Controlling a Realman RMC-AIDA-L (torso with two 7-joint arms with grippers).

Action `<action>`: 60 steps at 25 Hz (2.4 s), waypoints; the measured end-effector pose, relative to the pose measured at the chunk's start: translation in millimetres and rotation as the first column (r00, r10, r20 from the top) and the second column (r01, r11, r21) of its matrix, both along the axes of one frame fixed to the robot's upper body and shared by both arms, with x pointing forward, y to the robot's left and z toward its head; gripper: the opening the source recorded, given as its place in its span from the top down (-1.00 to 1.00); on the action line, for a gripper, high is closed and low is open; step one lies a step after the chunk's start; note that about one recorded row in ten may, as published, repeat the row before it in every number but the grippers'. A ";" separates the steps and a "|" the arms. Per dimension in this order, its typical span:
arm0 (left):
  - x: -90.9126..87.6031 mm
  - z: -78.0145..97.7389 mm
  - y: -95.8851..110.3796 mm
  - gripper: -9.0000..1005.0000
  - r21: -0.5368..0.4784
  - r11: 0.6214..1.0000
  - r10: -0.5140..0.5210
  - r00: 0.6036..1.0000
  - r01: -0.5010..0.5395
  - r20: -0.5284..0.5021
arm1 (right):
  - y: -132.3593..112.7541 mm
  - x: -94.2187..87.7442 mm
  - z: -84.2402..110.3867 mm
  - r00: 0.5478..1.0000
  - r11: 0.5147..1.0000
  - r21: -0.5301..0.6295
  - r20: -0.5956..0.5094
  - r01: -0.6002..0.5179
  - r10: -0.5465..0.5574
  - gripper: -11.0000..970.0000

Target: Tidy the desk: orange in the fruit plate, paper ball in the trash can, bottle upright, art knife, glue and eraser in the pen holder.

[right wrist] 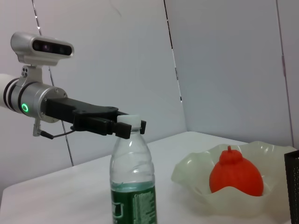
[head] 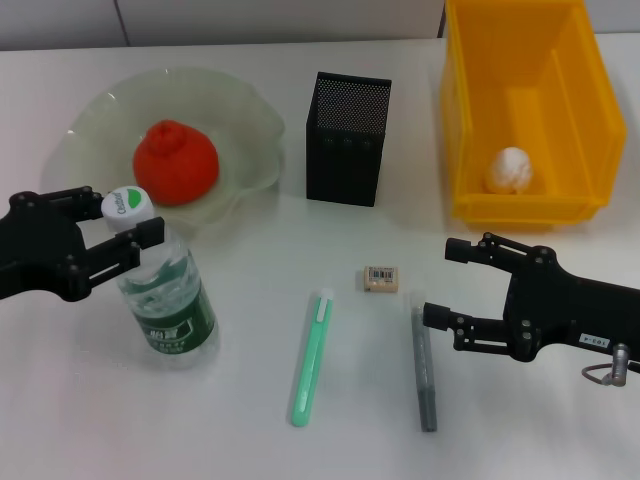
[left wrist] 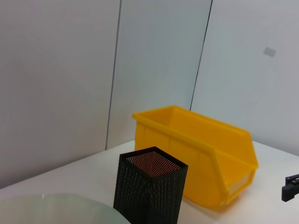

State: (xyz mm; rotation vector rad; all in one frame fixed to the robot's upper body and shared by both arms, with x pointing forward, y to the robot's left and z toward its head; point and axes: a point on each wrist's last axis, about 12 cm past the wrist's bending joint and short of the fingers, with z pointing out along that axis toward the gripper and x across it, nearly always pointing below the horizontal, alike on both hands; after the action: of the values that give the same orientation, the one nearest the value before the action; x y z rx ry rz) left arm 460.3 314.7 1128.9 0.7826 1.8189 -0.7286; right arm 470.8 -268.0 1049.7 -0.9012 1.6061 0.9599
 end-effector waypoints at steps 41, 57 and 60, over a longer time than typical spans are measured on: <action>7.4 -21.8 17.7 0.04 -0.017 0.999 0.048 0.977 -0.045 0.208 | 1.6 3.0 1.7 1.000 1.000 0.002 -0.002 -0.006 0.006 -0.74; 0.8 1.1 41.7 -0.49 -0.086 0.994 0.096 0.937 -0.071 0.337 | 1.1 5.0 4.3 1.000 1.000 0.000 0.008 -0.007 0.007 -0.74; -4.0 8.5 50.3 -0.51 -0.117 0.990 0.121 0.920 -0.083 0.373 | 1.1 6.1 6.0 1.000 1.000 0.004 0.007 -0.005 0.005 -0.74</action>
State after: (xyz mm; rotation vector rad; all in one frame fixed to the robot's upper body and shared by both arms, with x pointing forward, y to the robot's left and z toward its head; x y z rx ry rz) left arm 456.2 365.0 1137.4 0.7025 1.4500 -0.5500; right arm 476.9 -266.9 1055.7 -0.9054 1.5964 0.9629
